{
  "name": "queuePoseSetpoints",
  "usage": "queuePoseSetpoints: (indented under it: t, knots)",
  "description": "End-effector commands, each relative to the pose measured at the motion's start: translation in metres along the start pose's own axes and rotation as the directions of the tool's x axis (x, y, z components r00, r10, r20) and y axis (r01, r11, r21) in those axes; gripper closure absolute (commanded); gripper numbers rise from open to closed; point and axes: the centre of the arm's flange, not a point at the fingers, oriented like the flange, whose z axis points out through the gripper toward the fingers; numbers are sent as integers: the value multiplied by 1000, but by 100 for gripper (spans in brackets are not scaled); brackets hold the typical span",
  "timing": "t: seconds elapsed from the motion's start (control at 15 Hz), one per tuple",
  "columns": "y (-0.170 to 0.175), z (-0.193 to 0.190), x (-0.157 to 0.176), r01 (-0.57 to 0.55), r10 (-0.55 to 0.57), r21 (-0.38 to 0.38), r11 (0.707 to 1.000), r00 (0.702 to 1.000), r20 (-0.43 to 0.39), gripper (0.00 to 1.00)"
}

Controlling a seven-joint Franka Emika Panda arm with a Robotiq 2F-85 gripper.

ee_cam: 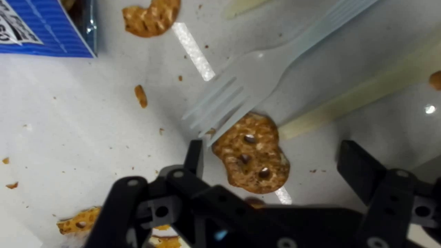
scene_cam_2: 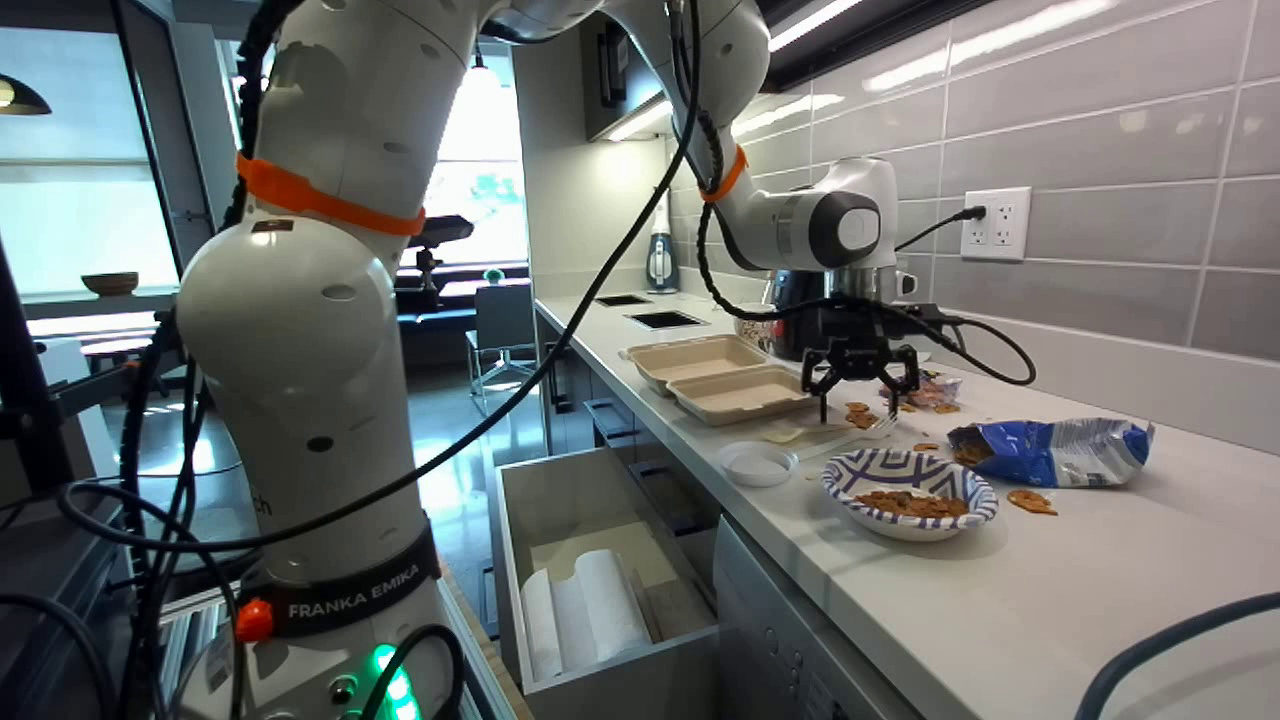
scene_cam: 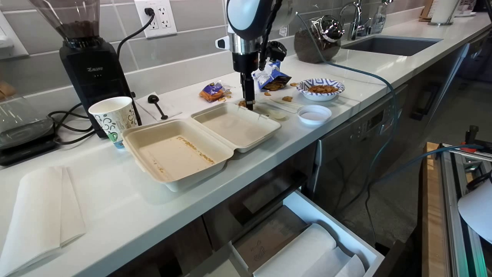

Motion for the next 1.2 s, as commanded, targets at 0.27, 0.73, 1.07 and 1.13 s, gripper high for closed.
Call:
queuePoseSetpoints:
  t: [0.27,0.73,1.07,1.13]
  knots:
    - [1,9,7,-13,13,-19,1000,999,-35,7]
    - [2,7,10,-12,12,-26,1000,999,-30,10]
    - [3,6,9,-10,10,-29,1000,1000,-21,11]
    - [3,7,9,-12,11,-30,999,1000,-19,11]
